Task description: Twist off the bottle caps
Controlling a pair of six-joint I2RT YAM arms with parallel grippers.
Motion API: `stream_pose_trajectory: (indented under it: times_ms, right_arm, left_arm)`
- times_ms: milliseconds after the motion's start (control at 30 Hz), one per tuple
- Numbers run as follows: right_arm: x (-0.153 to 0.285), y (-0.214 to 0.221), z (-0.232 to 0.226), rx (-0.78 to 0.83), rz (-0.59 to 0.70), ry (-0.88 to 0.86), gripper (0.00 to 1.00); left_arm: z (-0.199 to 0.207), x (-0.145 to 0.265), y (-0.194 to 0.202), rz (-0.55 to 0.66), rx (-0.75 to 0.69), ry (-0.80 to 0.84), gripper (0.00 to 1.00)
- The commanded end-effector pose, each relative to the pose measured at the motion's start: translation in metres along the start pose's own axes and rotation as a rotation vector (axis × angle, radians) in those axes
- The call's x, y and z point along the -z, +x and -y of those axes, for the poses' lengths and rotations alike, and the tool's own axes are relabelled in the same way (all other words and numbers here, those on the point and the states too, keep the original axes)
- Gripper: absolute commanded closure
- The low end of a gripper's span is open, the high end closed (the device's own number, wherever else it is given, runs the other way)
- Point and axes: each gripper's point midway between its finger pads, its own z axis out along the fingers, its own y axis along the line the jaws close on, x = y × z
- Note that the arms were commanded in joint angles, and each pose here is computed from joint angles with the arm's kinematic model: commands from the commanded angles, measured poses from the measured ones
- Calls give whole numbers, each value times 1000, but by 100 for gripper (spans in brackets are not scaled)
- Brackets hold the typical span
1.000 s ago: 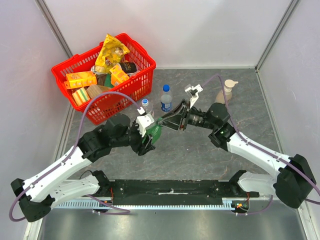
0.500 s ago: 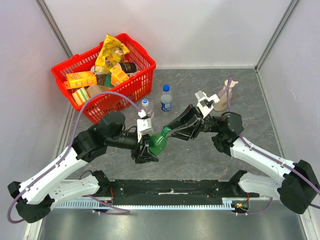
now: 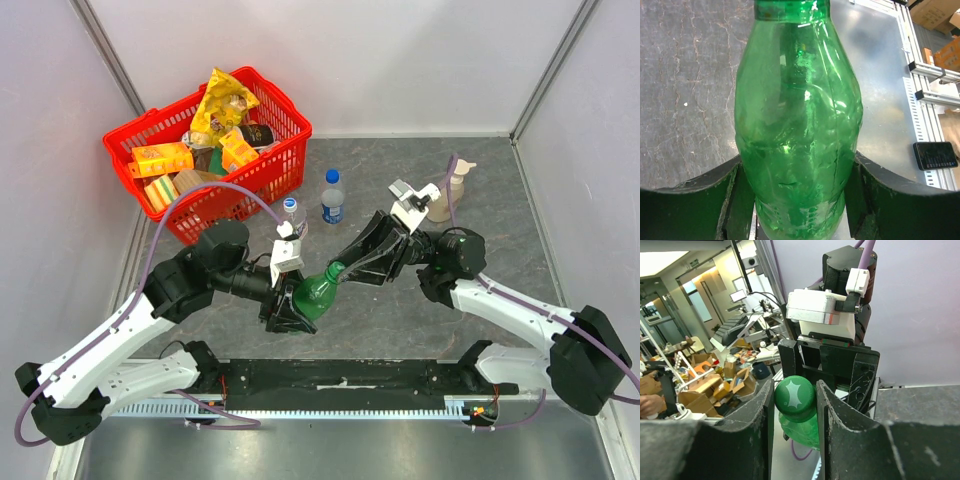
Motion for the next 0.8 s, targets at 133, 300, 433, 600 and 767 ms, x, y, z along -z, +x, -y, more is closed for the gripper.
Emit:
stream_pose_trajectory:
  times_ms: [133,300,433,600,767]
  right_arm:
    - [-2,-26,-30,149,77,-101,90]
    - [-2,-29,-13,170,68,19,43]
    - [0,-35,-5,198,78,97,4]
    - [3,-41,12,195,78,228,2]
    - [20,-45,51,182,76,483,2]
  left_arm:
    - [18,4,-15,45,-95,76,58]
    - [5,2,-11,31,-79,9,58]
    - [-10,1,-4,7,-58,-65,57]
    - [-31,0,6,-25,-27,-164,57]
    - [-61,3,17,-54,-4,-320,57]
